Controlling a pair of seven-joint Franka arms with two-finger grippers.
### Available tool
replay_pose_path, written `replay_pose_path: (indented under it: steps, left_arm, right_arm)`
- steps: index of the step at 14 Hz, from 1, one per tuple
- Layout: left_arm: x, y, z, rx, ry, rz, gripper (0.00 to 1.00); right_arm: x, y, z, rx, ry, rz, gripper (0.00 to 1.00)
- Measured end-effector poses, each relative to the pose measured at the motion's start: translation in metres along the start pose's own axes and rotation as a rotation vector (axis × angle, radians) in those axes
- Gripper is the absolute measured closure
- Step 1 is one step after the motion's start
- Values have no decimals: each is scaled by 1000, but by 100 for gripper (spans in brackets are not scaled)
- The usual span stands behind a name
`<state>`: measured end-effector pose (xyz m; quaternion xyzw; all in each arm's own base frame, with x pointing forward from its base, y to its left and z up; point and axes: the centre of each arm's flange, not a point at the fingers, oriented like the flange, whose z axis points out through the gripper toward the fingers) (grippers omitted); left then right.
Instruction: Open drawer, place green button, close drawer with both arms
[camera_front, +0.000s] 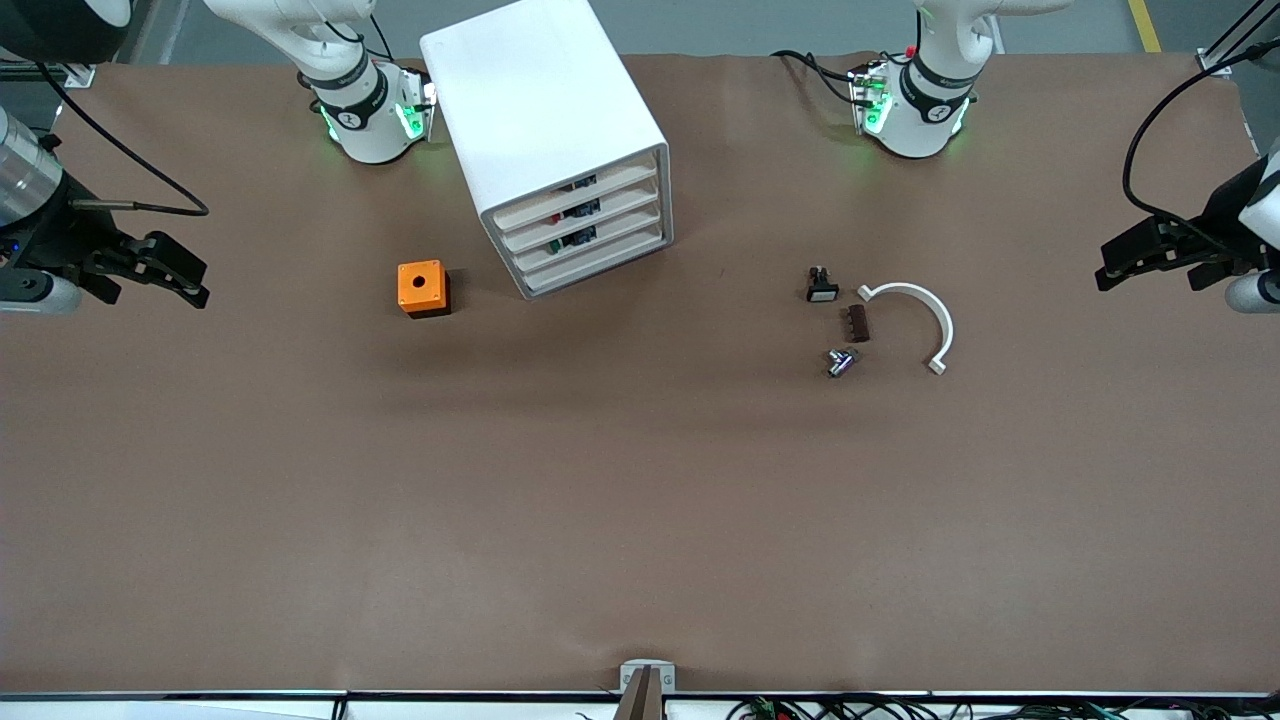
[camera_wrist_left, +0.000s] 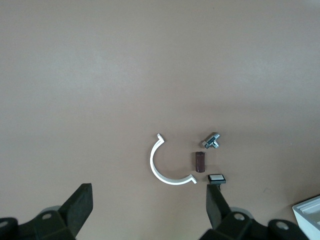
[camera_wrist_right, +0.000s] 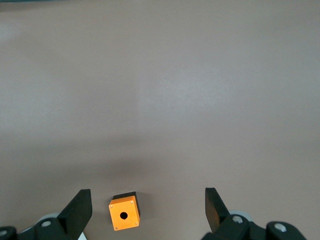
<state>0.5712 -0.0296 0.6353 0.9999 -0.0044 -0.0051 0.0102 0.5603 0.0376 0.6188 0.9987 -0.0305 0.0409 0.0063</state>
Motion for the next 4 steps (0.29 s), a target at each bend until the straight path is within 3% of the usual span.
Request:
replay_pose_path:
  steps: [4]
  left_arm:
    - [-1, 0, 0, 0, -3, 0, 0]
  right_arm:
    - [1, 11, -1, 12, 0, -2, 0]
